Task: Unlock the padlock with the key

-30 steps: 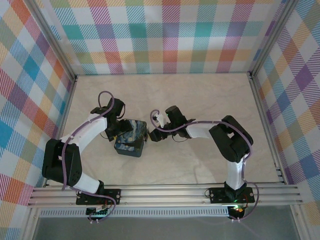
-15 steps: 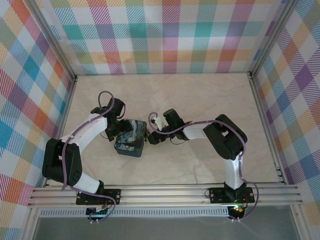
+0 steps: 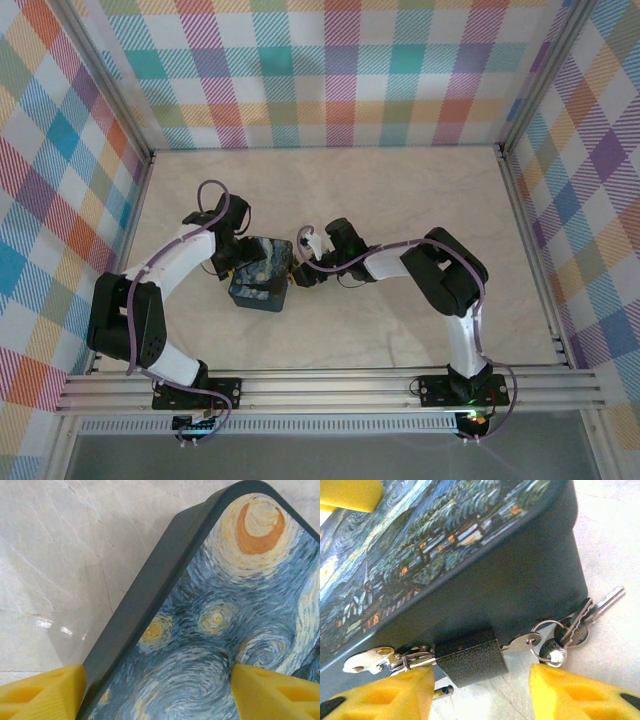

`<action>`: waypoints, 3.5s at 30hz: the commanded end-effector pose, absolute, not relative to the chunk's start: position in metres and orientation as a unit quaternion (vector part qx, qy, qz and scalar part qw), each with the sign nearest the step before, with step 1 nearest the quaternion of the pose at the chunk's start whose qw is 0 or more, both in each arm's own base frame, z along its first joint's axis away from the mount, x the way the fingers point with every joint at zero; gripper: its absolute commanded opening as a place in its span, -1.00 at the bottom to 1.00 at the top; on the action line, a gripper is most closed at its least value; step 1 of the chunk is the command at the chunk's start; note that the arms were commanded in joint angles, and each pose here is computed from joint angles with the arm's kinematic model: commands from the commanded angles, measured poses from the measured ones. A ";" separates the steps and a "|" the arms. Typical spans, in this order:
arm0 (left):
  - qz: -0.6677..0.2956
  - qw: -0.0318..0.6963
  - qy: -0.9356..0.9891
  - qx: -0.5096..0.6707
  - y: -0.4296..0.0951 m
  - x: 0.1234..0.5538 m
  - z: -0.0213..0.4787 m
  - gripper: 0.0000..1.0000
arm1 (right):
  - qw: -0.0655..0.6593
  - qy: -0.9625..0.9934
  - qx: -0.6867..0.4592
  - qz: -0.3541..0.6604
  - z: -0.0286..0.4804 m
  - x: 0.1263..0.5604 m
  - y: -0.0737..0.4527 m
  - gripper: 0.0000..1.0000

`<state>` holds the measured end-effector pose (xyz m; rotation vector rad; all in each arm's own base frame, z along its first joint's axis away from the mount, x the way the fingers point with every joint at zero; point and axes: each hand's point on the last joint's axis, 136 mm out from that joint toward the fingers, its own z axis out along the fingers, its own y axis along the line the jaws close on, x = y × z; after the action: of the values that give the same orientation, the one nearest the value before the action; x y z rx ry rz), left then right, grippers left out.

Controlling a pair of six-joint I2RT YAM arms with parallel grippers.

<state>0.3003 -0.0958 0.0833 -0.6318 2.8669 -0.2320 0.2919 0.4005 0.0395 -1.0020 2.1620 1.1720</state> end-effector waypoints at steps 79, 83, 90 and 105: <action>0.133 0.205 0.965 0.095 -0.192 0.336 0.123 1.00 | 0.448 0.854 -0.087 0.247 0.177 0.361 0.233 1.00; 0.178 0.206 0.959 0.074 -0.183 0.338 0.116 1.00 | 0.444 0.856 -0.089 0.249 0.169 0.364 0.235 0.99; 0.197 0.201 0.958 0.061 -0.176 0.347 0.104 0.74 | 0.428 0.856 -0.109 0.269 0.163 0.358 0.242 0.92; 0.234 0.172 0.952 0.097 -0.174 0.348 0.083 0.08 | 0.403 0.851 -0.130 0.309 0.158 0.347 0.254 0.84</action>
<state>0.3474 -0.1807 0.0851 0.2428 2.7028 0.5784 0.3488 0.2501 0.1601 -0.3145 2.1552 0.7326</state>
